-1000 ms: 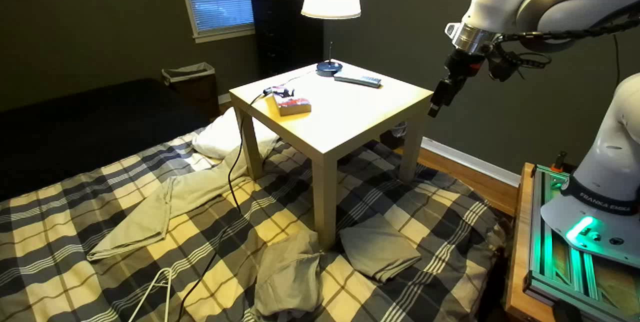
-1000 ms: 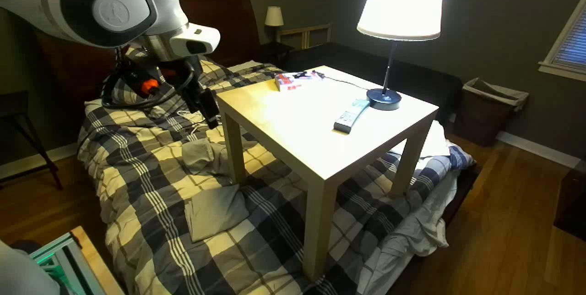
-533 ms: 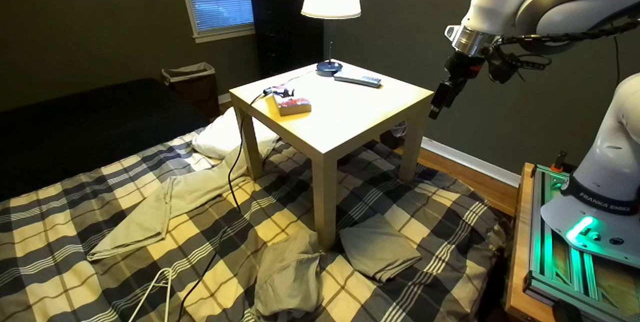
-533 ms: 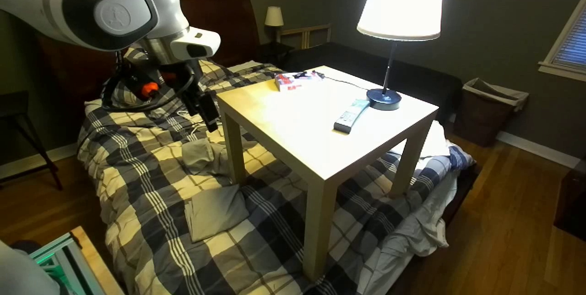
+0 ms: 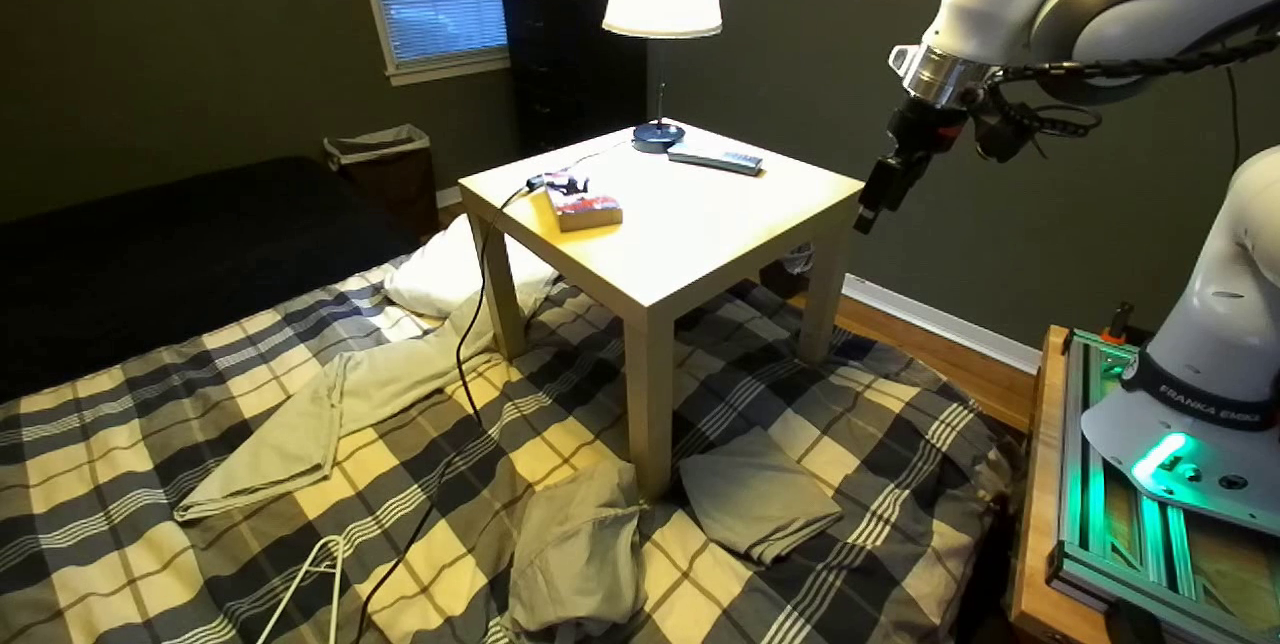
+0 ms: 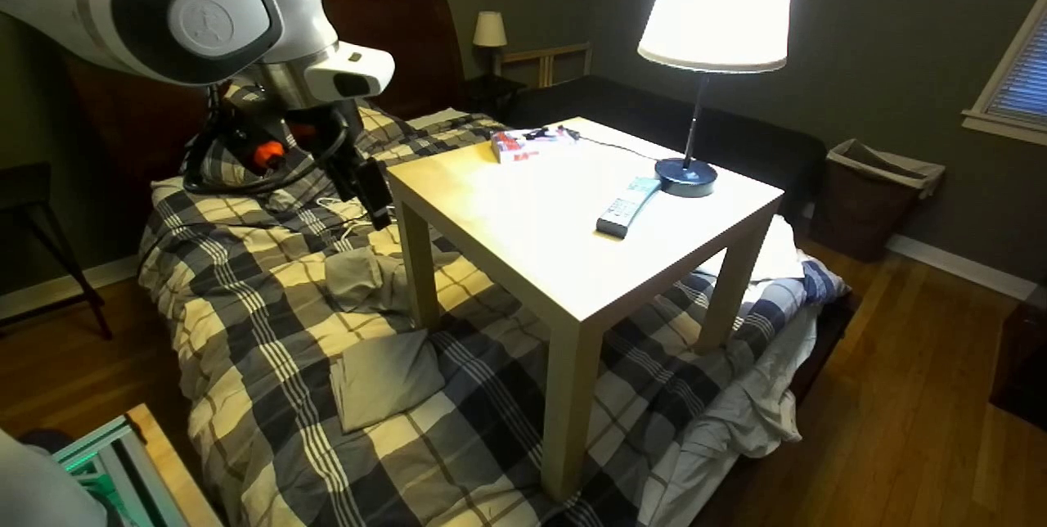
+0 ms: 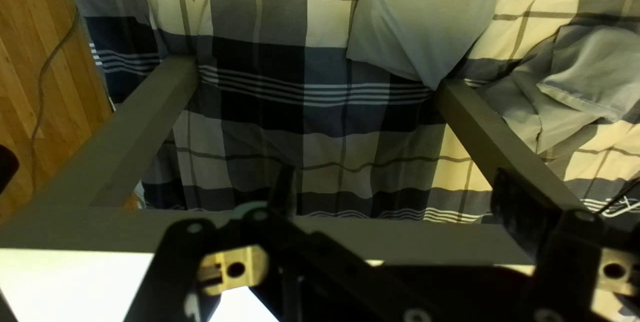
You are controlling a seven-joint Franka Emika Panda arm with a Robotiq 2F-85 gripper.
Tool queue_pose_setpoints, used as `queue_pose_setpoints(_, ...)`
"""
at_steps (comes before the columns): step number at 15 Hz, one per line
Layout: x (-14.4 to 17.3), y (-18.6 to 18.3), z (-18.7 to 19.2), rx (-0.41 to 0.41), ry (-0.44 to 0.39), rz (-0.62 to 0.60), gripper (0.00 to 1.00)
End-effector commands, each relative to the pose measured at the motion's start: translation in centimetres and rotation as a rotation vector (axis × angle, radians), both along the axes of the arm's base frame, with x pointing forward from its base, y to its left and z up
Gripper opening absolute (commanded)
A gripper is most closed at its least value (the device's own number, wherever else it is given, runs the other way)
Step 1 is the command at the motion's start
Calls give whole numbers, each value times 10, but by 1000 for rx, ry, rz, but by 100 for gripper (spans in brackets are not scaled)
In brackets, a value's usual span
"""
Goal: Move the book to the right
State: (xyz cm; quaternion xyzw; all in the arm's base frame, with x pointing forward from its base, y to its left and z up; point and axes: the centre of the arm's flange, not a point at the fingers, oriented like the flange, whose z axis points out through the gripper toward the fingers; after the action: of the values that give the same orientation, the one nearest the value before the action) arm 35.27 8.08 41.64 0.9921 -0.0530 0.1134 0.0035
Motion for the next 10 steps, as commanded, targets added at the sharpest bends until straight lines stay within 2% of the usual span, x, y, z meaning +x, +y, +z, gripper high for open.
queue_pose_setpoints(1, 34, 28, 6, 1, -54, -43, 100)
queue_pose_setpoints(6, 109, 79, 19, -40, -134, -154, 100)
queue_pose_setpoints(10, 179, 85, 20, -77, -156, -323, 100)
